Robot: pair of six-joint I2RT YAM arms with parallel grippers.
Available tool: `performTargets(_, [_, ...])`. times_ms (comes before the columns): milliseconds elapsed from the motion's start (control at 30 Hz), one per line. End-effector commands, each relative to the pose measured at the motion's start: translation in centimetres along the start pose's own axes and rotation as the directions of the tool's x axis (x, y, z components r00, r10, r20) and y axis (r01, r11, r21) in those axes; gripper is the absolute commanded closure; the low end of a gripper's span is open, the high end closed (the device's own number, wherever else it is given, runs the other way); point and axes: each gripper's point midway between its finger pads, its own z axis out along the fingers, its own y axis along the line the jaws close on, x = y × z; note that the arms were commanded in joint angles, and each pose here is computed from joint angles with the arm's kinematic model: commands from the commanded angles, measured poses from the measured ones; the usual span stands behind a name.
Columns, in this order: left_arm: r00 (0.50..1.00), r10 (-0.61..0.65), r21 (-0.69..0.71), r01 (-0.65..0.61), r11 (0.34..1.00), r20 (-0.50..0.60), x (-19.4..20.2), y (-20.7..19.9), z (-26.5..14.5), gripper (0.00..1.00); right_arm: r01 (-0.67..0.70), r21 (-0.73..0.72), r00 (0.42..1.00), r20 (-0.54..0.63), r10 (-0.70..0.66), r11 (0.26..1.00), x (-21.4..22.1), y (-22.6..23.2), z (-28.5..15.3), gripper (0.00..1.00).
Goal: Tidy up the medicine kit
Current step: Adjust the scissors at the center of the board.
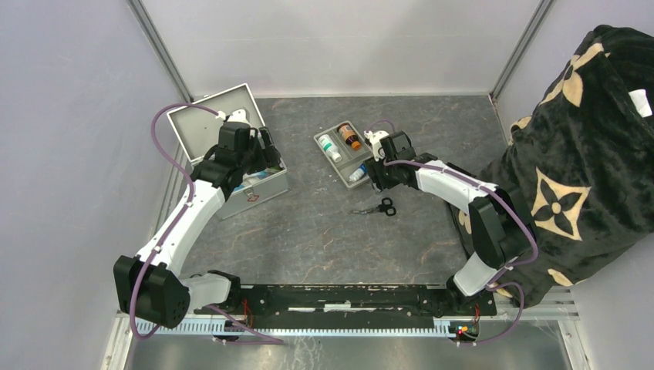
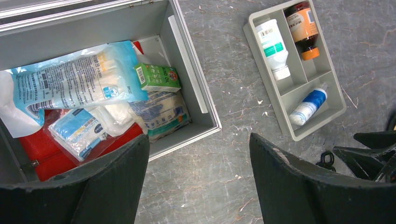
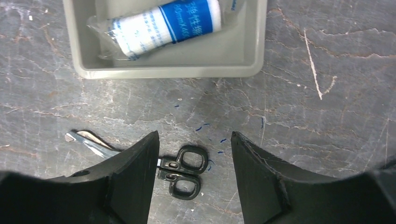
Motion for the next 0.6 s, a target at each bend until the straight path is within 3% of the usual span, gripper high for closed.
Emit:
performTargets(0, [1.0, 0.013, 0.033, -0.014, 0.999, 0.024, -0.6, -0.7, -0.3, 0.16, -0.029, 0.083, 0.999, -0.03, 0.031, 0.996, 0.9, -1.4, 0.2, 0.37])
performTargets(567, [1.0, 0.012, 0.037, -0.012, 0.999, 0.013, -0.3, -0.7, -0.1, 0.16, -0.065, 0.185, 0.985, -0.145, 0.093, 0.981, 5.4, -2.6, 1.6, 0.37])
